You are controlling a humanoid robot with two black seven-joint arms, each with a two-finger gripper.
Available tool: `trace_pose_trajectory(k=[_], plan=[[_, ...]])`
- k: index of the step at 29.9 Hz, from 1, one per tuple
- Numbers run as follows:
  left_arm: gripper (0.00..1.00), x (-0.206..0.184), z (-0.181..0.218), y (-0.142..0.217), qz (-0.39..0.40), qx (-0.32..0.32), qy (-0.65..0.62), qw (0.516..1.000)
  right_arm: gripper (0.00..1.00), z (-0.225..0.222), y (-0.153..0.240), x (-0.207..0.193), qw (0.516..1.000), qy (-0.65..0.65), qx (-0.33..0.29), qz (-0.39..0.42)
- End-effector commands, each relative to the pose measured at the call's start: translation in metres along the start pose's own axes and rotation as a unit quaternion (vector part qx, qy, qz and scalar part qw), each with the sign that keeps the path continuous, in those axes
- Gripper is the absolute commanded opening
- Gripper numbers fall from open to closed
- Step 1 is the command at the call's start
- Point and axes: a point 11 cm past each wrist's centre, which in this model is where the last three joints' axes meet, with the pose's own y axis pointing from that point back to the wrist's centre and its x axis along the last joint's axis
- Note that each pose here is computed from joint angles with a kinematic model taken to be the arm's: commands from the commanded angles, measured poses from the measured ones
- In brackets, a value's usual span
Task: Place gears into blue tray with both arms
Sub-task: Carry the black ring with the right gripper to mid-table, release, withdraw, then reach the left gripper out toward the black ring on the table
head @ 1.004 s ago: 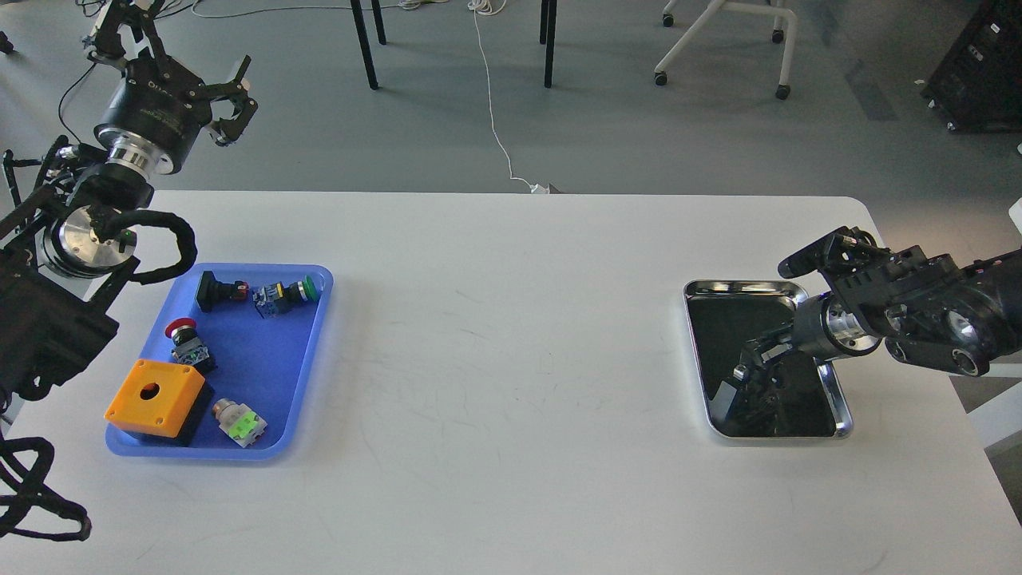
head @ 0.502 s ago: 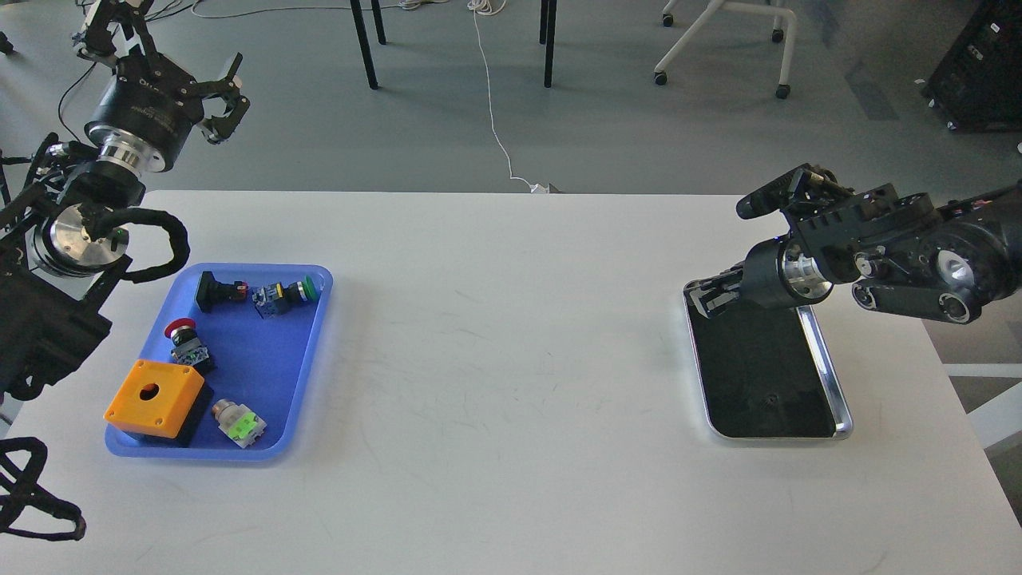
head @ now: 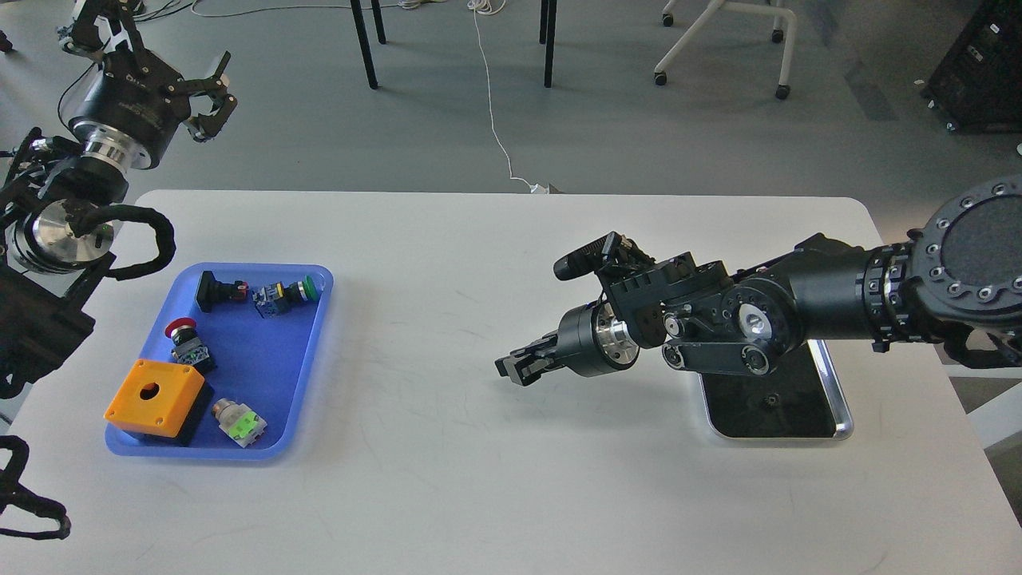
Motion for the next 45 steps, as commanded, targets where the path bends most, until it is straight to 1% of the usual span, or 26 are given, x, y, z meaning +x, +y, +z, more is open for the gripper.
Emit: trace_pose_trajectory(k=[1, 6, 8, 9, 11, 12, 16, 18, 20, 22, 24, 27, 28, 32, 34, 36, 40, 42, 44, 45], plan=[[0.98, 0.003, 0.008, 0.001, 0.003, -0.001, -0.008, 1.0, 0.23, -0.001, -0.013, -0.017, 0.999, -0.028, 0.016, 0.007], [0.98, 0.006, 0.014, 0.002, 0.006, -0.002, -0.015, 1.0, 0.24, 0.009, -0.02, -0.025, 0.999, -0.048, 0.011, 0.023], [0.98, 0.006, 0.015, 0.002, 0.008, -0.002, -0.017, 1.0, 0.27, 0.01, -0.02, -0.025, 0.998, -0.048, 0.01, 0.029], [0.98, 0.005, 0.015, 0.002, 0.006, -0.003, -0.017, 1.0, 0.32, 0.01, -0.02, -0.023, 0.998, -0.046, 0.01, 0.034], [0.98, 0.005, 0.016, 0.001, 0.007, -0.004, -0.017, 1.0, 0.52, 0.01, -0.02, -0.02, 0.998, -0.042, 0.009, 0.048], [0.98, 0.005, 0.016, 0.001, 0.007, -0.004, -0.017, 1.0, 0.57, 0.01, -0.02, -0.018, 0.998, -0.041, 0.01, 0.054], [0.98, 0.004, 0.017, 0.0, 0.011, -0.005, -0.018, 1.0, 0.67, 0.007, -0.02, -0.014, 0.997, -0.039, 0.012, 0.061], [0.98, 0.003, 0.018, 0.0, 0.008, -0.006, -0.018, 1.0, 0.7, 0.007, -0.019, -0.011, 0.997, -0.038, 0.012, 0.062], [0.98, 0.002, 0.02, 0.0, 0.005, -0.006, -0.019, 1.0, 0.77, 0.003, -0.018, -0.002, 0.996, -0.041, 0.018, 0.075], [0.98, 0.002, 0.024, 0.001, 0.005, -0.007, -0.024, 1.0, 0.85, -0.008, -0.014, 0.022, 0.993, -0.048, 0.033, 0.107], [0.98, 0.003, 0.028, 0.004, 0.001, 0.004, -0.037, 0.999, 0.96, 0.004, 0.013, 0.057, 0.983, -0.072, 0.031, 0.165], [0.98, 0.01, 0.025, 0.015, -0.004, 0.051, -0.084, 0.995, 0.97, 0.022, 0.051, 0.09, 0.965, -0.112, 0.035, 0.234], [0.98, 0.015, 0.027, 0.019, -0.001, 0.061, -0.099, 0.993, 0.97, 0.033, 0.065, 0.095, 0.959, -0.125, 0.029, 0.252], [0.98, 0.008, 0.047, 0.018, -0.024, 0.063, -0.121, 0.99, 0.97, 0.066, 0.115, 0.113, 0.927, -0.173, 0.023, 0.331], [0.98, 0.004, 0.053, 0.02, -0.039, 0.076, -0.14, 0.986, 0.97, 0.082, 0.141, 0.119, 0.902, -0.209, 0.028, 0.378], [0.98, -0.013, 0.046, 0.019, -0.067, 0.096, -0.159, 0.98, 0.97, 0.095, 0.16, 0.12, 0.87, -0.257, 0.044, 0.419], [0.98, -0.068, 0.016, 0.018, -0.142, 0.13, -0.228, 0.955, 0.98, 0.114, 0.184, 0.117, 0.782, -0.372, 0.103, 0.49], [0.98, -0.098, -0.003, 0.021, -0.185, 0.14, -0.266, 0.936, 0.98, 0.126, 0.196, 0.11, 0.743, -0.413, 0.123, 0.512], [0.98, -0.12, -0.021, 0.028, -0.225, 0.153, -0.3, 0.914, 0.98, 0.137, 0.213, 0.106, 0.711, -0.437, 0.138, 0.533], [0.98, -0.13, -0.037, 0.034, -0.249, 0.166, -0.319, 0.899, 0.98, 0.141, 0.222, 0.105, 0.695, -0.449, 0.149, 0.541]])
